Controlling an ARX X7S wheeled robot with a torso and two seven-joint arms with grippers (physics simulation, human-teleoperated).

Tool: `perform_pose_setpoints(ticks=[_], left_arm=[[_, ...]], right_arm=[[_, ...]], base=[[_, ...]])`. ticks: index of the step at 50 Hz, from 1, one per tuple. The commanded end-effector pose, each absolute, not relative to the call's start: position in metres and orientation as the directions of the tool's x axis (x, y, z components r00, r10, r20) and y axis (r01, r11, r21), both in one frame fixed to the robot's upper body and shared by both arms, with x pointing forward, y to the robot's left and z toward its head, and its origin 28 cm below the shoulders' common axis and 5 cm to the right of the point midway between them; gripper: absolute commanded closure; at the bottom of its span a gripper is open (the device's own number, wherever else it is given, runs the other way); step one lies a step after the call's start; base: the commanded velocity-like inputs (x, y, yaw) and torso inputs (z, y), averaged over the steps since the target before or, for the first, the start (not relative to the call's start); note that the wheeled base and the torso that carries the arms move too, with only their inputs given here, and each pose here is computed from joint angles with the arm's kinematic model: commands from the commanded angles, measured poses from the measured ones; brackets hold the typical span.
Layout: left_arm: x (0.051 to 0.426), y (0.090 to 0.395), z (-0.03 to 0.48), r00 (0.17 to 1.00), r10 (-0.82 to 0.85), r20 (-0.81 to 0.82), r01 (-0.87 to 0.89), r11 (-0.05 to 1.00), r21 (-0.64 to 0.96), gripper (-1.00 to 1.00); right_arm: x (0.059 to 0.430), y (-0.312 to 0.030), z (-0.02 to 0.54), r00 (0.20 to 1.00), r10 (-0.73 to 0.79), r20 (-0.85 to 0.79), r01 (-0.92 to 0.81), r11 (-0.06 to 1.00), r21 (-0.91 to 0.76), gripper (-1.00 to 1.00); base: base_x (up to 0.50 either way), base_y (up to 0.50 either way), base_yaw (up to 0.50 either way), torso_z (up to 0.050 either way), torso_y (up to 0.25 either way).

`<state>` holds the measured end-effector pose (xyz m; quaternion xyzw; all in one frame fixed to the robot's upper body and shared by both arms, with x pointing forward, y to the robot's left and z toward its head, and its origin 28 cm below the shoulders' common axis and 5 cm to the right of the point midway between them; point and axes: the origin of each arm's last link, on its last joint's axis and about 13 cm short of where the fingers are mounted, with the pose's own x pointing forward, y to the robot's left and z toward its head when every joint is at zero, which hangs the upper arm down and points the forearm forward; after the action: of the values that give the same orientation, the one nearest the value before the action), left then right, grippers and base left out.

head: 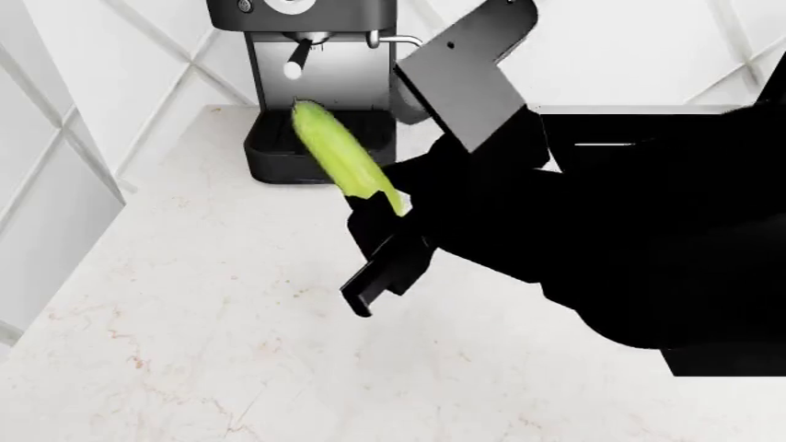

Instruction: Place the two vegetables and bowl onto the tray for setting up a vegetable dip station.

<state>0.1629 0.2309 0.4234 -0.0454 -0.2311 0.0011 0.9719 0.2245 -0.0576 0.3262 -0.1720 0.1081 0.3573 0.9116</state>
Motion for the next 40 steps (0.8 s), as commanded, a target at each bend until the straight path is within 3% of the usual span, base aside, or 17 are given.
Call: perform_pose_setpoints(ticks=[1, 12, 40], left_arm=[[0.162, 0.23, 0.423, 0.893, 0.018, 0.449, 0.023, 0.996, -0.085, -1.0], [0.16, 0.229, 0.424, 0.89, 0.009, 0.456, 0.031, 0.996, -0.08, -1.0], [0.162, 0.229, 0.424, 0.89, 0.009, 0.456, 0.03, 0.996, -0.078, -1.0]], right_arm=[[0.194, -0.076, 0.374, 0.851, 0.523, -0.055, -0.513, 0.801, -0.308, 1.0], [0.177, -0.088, 0.398, 0.903, 0.426, 0.058, -0.385, 0.862, -0.329, 1.0], [0.171, -0.099, 0.408, 0.935, 0.341, 0.1, -0.29, 0.893, -0.344, 1.0]], base=[[0.0, 0.0, 0.0, 0.0, 0.0], [0.0, 0.0, 0.0, 0.0, 0.0], [-0.11, -0.5, 0.0, 0.0, 0.0]])
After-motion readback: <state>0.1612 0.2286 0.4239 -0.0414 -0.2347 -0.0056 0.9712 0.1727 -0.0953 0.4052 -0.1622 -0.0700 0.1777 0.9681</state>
